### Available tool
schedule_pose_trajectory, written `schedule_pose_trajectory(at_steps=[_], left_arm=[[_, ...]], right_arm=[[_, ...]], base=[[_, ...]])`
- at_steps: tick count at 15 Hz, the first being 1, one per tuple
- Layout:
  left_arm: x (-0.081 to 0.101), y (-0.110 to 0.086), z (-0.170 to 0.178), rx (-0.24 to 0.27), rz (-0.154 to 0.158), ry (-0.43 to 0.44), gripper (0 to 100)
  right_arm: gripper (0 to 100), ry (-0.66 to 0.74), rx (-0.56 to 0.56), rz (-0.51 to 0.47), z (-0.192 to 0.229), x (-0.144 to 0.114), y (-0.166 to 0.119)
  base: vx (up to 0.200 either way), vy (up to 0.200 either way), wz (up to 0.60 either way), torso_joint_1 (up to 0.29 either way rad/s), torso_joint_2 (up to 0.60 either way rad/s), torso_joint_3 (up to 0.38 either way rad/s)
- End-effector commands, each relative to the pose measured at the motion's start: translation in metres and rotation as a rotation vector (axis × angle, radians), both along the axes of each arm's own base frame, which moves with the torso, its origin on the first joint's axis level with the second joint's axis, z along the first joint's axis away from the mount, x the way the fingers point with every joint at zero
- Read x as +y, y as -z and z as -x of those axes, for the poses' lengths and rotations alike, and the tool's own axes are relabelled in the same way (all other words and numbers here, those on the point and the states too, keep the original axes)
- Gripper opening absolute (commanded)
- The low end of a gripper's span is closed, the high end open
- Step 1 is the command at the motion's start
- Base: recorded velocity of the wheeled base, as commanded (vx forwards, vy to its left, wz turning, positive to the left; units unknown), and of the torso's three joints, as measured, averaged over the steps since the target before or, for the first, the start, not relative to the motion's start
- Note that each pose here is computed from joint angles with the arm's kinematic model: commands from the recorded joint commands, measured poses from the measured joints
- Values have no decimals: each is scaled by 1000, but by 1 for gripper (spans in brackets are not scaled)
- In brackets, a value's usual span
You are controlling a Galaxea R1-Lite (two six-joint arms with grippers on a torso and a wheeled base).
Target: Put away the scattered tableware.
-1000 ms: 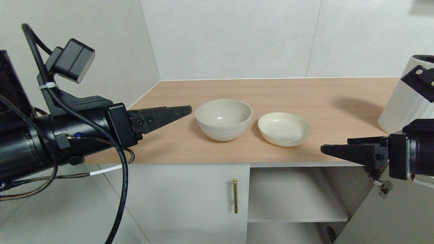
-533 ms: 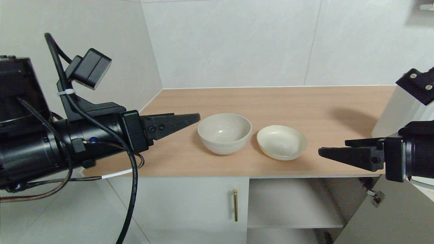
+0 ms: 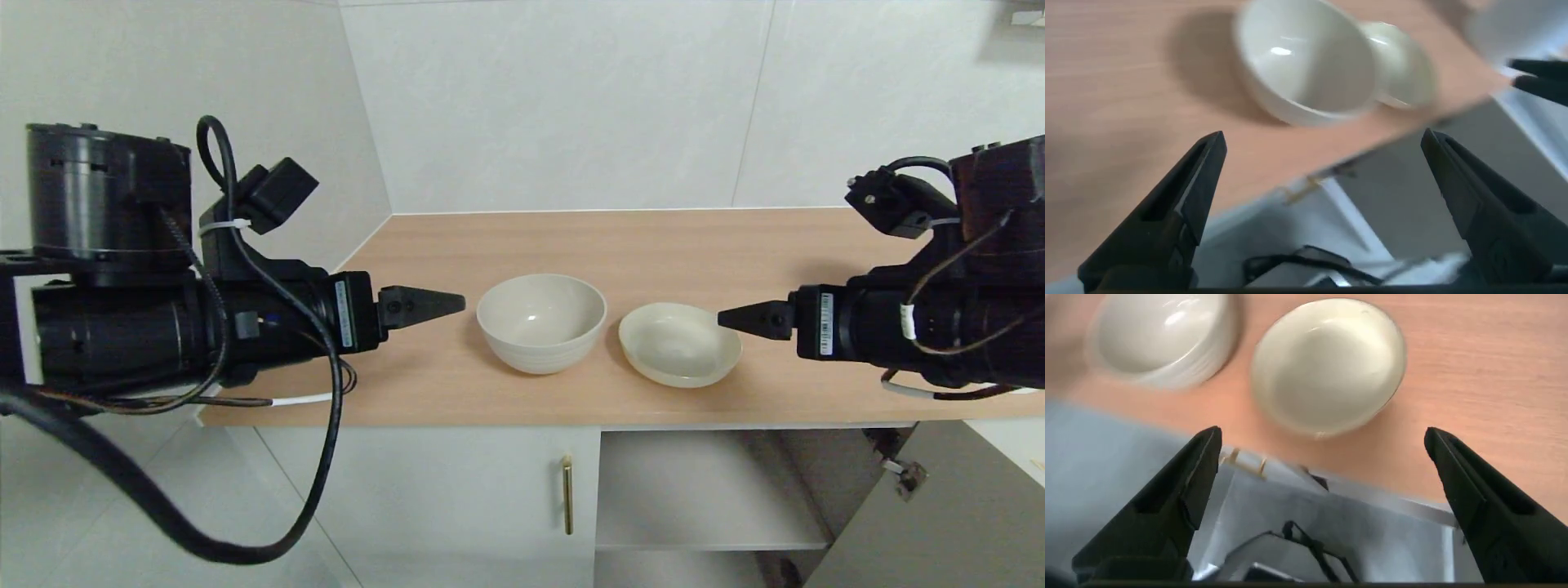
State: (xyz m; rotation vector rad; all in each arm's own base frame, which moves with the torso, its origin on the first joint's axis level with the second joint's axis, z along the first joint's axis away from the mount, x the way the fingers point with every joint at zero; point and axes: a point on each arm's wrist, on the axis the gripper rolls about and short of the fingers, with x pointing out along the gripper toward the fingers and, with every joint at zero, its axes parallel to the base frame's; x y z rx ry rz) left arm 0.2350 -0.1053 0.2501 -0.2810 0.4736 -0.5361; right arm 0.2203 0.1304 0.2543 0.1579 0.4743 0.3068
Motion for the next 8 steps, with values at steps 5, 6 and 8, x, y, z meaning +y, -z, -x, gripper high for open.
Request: schedule_pose_trajectory(at_steps=[5,6,8], left_arm=[[-22,31,-44,145,16,-136,100],[-24,35,-46,157,14,-135,100],[-33,40,-55,191,42,-156,100]], right_arm=[[100,179,-18,-3,-55,14,36],[100,179,-22,-7,-54,13,35],[100,181,-26,-9,-52,12,33]], base=[[0,0,0,0,0,0],[0,0,0,0,0,0],[0,0,0,0,0,0]])
